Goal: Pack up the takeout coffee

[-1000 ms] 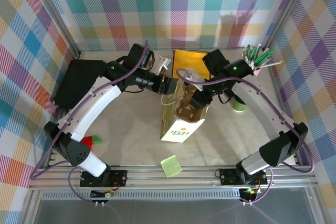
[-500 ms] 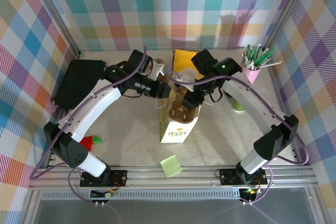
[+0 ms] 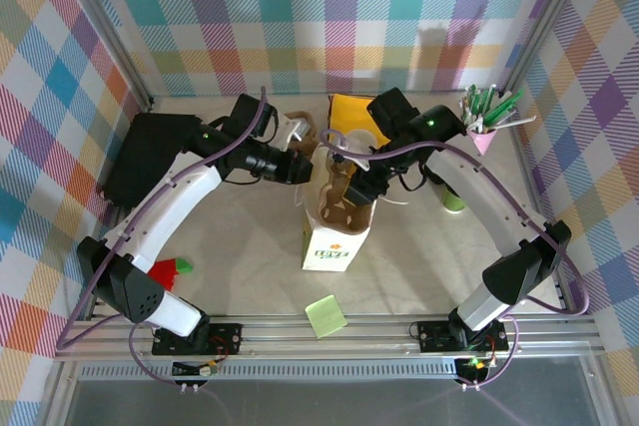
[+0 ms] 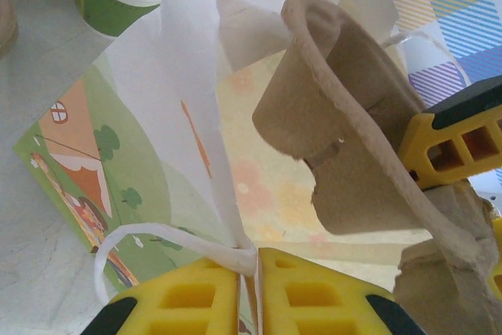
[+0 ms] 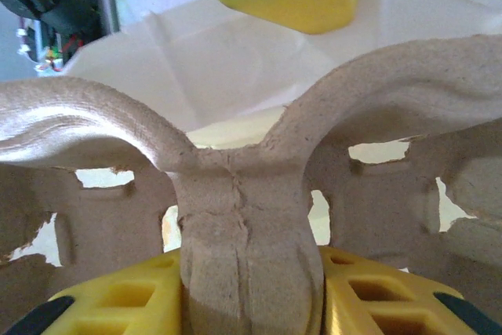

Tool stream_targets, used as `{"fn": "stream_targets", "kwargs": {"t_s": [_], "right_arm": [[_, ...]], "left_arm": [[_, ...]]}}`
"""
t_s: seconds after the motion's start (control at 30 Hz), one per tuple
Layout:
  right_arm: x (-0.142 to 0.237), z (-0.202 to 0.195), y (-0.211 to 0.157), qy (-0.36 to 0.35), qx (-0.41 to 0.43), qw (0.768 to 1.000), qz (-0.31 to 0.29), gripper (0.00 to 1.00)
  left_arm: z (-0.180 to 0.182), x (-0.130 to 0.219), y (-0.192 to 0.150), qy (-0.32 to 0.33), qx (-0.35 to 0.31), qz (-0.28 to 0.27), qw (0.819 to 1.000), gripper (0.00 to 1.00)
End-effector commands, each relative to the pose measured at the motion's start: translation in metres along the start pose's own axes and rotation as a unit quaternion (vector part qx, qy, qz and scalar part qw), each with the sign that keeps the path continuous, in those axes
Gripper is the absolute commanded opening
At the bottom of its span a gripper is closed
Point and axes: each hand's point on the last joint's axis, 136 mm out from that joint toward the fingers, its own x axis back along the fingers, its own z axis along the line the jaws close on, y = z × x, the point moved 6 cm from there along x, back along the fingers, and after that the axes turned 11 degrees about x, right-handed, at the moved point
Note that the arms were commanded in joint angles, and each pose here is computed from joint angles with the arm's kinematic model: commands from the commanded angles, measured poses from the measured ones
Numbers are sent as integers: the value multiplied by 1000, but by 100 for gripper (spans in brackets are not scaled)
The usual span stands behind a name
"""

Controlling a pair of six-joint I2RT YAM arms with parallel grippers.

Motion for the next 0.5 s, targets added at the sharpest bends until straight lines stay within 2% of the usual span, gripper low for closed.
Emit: {"fn": "stream_targets", "kwargs": {"t_s": [0.0,0.17,0.37,0.47], "right_arm": [[13,19,16,50,16,997,-48,40],[31,28,26,46,33,995,-86,40],[58,26,31,6,35,993,-112,40],[70,20,34,-16,23,993,-119,39]], "left_arm": [[-5,7,-1,-22,-26,-5,999,13],[-7,6,-2,-33,-41,0,999,13],[-8,5,2,-37,-48,1,998,13],[-9,4,5,-39,-47,-3,998,19]]}}
